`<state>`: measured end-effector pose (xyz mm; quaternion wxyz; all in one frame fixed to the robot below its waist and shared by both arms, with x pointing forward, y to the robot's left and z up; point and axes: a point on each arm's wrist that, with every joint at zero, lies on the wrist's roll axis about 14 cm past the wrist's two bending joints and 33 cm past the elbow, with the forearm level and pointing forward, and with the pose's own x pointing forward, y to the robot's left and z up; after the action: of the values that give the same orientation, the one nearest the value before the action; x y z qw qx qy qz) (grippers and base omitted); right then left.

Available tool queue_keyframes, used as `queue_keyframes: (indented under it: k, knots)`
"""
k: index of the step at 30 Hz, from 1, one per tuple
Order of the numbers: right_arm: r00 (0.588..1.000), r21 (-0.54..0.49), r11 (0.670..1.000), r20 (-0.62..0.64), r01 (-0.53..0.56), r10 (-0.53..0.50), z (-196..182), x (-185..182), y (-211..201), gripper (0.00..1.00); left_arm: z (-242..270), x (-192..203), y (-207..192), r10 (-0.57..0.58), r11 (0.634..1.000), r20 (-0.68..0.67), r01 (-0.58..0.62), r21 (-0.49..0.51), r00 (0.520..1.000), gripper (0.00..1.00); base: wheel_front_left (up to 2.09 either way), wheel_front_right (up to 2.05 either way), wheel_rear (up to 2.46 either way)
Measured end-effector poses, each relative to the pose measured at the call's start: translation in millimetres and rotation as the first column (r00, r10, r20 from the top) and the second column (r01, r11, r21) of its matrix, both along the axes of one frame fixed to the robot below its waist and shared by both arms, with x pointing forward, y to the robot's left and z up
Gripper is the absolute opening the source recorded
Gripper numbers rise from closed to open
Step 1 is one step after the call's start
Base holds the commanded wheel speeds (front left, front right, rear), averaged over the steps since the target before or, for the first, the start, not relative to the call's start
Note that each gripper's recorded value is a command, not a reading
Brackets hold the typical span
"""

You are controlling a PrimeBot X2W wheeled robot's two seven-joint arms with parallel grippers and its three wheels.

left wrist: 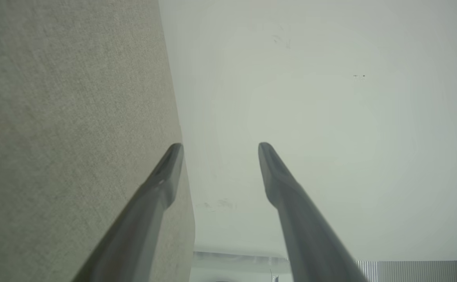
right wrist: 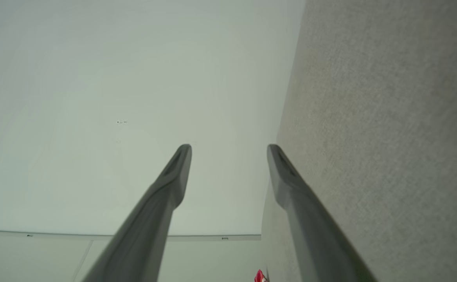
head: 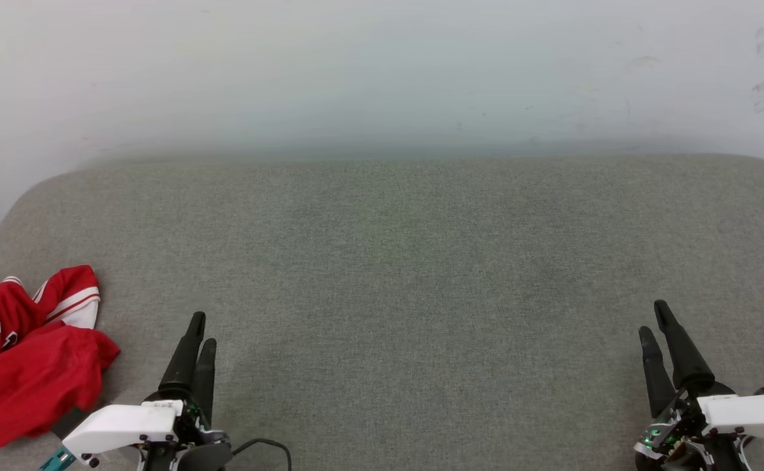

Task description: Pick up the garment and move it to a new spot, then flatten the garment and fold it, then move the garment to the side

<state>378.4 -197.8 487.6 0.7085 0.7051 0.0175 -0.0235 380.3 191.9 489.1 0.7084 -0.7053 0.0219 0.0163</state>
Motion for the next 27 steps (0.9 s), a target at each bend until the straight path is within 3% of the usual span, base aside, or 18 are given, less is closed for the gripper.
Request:
queue_keyframes:
  k: [15, 21, 27]
  knots:
    - [0.999, -0.074, 0.997, 0.045, 0.010, -0.007, 14, 1, 8, 1.00, 24, 5, -20, -0.025, 0.999, 0.075, 0.023, 0.035, 0.997, 1.00, 0.00, 0.00, 0.00]
    - [0.998, -0.191, 0.981, 0.069, 0.019, -0.005, 23, 2, 8, 1.00, 37, 6, -25, -0.039, 0.995, 0.114, 0.027, 0.099, 0.993, 1.00, 0.00, 0.00, 0.00]
    - [0.995, -0.387, 0.922, 0.103, 0.029, 0.012, 35, 4, 8, 1.00, 47, 7, -31, -0.061, 0.972, 0.147, 0.025, 0.234, 0.987, 1.00, 0.00, 0.00, 0.00]
